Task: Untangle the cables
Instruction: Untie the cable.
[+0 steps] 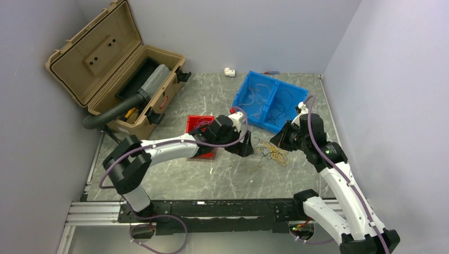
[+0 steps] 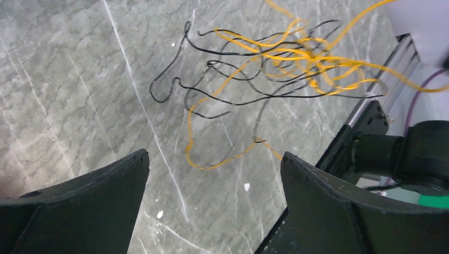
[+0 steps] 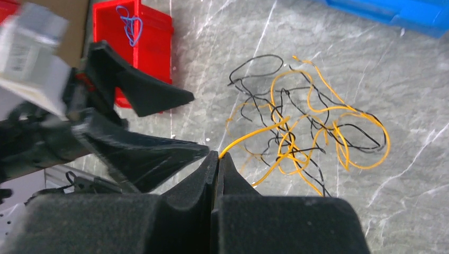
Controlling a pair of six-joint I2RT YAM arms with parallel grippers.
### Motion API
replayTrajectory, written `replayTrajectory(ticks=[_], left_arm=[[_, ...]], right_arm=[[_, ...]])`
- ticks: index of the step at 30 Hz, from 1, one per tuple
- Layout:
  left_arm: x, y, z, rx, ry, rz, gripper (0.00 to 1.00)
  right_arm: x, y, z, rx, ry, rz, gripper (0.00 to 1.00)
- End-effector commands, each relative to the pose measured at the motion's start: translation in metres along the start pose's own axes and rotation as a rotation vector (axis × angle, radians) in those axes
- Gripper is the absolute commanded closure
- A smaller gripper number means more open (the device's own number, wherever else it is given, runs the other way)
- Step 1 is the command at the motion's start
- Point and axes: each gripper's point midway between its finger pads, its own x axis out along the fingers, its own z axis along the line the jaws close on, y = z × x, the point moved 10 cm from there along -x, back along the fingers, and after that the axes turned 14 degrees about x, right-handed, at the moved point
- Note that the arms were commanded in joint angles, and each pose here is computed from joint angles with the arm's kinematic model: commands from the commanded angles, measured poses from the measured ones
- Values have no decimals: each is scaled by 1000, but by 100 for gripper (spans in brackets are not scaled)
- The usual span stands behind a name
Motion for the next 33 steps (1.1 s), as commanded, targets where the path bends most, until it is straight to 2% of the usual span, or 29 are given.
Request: replayTrajectory(ticks=[1,4,7,12,15,17,19,22,26,33], left_arm=[[-30,-27,-14,54,24,-115,4],[-31,-35,-15,196,16,-60,4],[-38,-49,-11,394,-14,-54,1],[-42,-51,-9,757,113,-154,1],[-42,-45,-7,911,154,-266,1],[-46,-45,-5,986,132,-361,1],[-49,-47,-2,1029,108,-403,1],[-47,-53,-1,1102,135,-373,1],[-46,-56,-3,1204,184,-382,17],[-47,-55,-2,1293,197,-437,17]], right_arm=[[0,8,-3,26,-29,39,100],[1,9,-3,26,-36,50,100],[-2,7,0,17,-38,48,100],[-12,4,5,12,-49,23,100],[-17,3,9,7,-71,39,100],[-20,3,11,-2,-77,55,100],[-25,2,14,-12,-85,62,100],[-31,1,17,-23,-96,65,100],[-36,0,21,-32,-113,74,100],[-36,1,24,-26,-143,97,100]])
